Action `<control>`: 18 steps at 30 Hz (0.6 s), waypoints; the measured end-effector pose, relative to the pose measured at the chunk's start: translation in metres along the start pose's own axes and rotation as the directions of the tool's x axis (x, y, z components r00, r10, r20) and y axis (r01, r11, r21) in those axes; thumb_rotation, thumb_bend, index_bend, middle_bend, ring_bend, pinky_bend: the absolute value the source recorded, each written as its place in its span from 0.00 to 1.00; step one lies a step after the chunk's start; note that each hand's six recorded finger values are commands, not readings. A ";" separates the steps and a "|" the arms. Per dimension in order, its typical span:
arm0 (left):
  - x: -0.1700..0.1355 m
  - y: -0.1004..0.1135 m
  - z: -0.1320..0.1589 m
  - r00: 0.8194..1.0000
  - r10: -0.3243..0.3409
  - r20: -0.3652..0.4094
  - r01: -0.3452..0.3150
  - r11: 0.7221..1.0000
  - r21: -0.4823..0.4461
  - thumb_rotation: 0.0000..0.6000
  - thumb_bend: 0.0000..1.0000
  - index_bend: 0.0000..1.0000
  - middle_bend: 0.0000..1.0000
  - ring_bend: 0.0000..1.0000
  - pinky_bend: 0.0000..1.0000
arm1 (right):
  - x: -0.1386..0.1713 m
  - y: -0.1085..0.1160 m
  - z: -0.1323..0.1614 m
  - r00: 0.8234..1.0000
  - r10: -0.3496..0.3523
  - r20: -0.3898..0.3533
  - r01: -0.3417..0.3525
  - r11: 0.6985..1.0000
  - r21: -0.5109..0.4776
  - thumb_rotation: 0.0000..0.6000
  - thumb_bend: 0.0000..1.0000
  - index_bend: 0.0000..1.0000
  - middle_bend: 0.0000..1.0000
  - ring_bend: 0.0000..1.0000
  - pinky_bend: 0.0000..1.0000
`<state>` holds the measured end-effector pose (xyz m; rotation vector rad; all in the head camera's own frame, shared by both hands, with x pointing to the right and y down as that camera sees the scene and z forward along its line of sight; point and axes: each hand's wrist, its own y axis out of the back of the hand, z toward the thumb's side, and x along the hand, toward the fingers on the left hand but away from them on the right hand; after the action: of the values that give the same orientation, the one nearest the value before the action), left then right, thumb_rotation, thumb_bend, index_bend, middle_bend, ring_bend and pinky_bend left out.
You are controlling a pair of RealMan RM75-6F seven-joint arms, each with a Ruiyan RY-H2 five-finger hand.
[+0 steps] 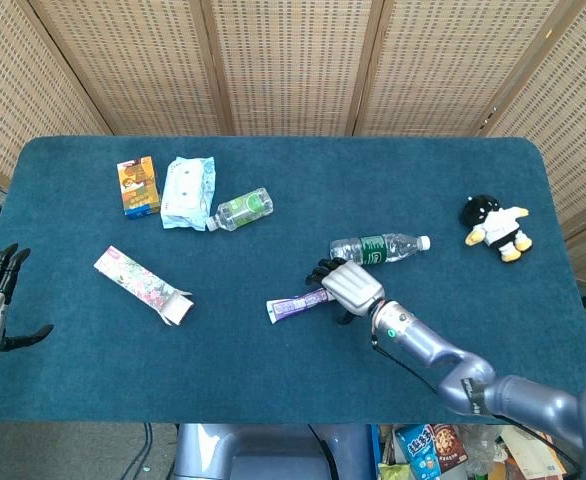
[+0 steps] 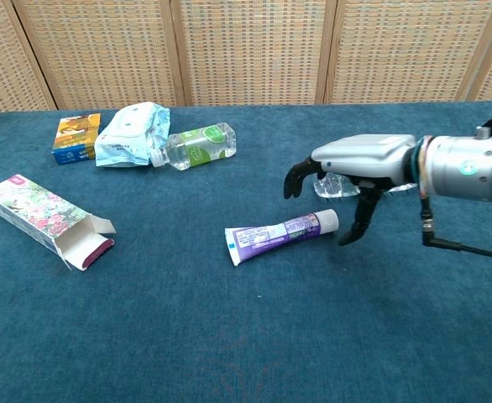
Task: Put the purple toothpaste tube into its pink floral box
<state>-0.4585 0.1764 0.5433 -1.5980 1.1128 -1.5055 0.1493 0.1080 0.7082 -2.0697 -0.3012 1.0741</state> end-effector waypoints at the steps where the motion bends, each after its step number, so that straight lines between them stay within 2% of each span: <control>1: 0.001 0.000 0.000 1.000 -0.001 -0.001 0.001 1.000 0.000 1.00 0.15 0.00 0.00 0.00 0.00 | -0.005 -0.002 0.001 1.000 0.000 0.006 0.000 1.000 0.002 1.00 0.22 0.28 0.29 0.18 0.22; 8: 0.004 0.000 -0.004 1.000 -0.007 -0.010 0.007 1.000 -0.005 1.00 0.15 0.00 0.00 0.00 0.00 | -0.021 -0.006 0.006 1.000 0.011 0.022 -0.011 1.000 -0.011 1.00 0.35 0.30 0.31 0.19 0.22; 18: 0.005 0.002 -0.006 1.000 -0.008 -0.014 0.008 1.000 -0.014 1.00 0.15 0.00 0.00 0.00 0.00 | -0.026 -0.020 0.008 0.997 0.068 0.032 -0.068 0.997 0.025 1.00 0.36 0.33 0.33 0.19 0.22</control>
<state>-0.4653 0.1715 0.5446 -1.6056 1.1277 -1.5196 0.1301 0.1126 0.7354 -2.0540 -0.2323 1.1460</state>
